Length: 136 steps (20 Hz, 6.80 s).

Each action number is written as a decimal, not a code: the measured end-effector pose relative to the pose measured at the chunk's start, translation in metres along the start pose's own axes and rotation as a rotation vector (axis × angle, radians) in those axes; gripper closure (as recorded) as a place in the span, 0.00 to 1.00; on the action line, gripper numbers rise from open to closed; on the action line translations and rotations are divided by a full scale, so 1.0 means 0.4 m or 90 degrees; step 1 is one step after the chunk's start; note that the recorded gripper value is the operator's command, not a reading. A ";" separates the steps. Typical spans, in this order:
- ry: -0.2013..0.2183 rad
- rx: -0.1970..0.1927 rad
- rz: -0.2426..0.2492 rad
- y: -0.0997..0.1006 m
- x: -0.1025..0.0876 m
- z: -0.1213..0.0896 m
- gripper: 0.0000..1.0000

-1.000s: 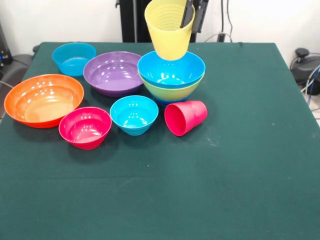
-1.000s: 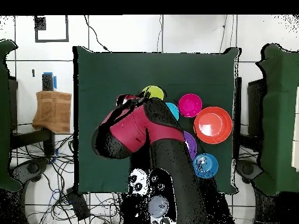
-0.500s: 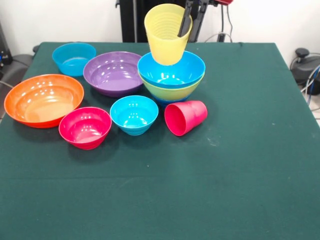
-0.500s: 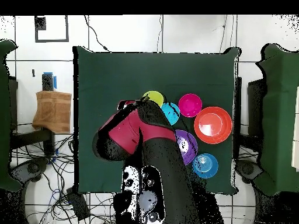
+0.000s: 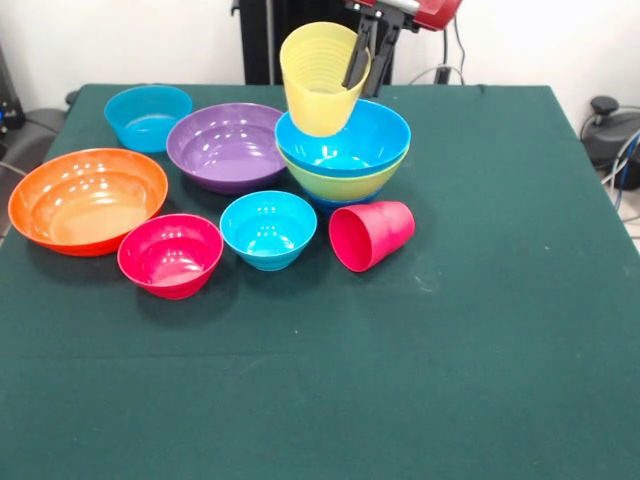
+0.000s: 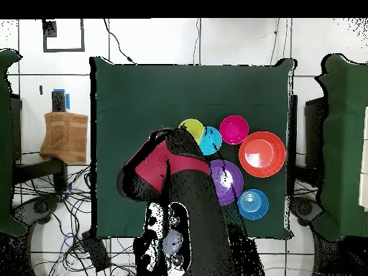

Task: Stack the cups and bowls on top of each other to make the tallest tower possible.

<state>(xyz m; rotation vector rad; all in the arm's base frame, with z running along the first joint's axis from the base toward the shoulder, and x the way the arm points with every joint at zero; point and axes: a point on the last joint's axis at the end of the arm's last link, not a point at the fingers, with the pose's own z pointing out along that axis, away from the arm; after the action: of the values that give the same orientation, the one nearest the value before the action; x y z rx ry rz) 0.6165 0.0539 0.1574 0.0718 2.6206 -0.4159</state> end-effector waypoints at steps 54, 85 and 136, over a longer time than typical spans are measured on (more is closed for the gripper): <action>0.051 -0.008 -0.018 0.089 0.106 0.053 1.00; 0.040 -0.019 0.094 0.026 0.020 0.081 1.00; -0.206 -0.104 0.073 -0.023 0.007 -0.015 1.00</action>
<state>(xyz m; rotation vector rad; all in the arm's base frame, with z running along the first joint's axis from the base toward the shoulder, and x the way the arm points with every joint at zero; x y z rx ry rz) 0.6103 0.0469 0.1637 0.0912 2.3070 -0.1574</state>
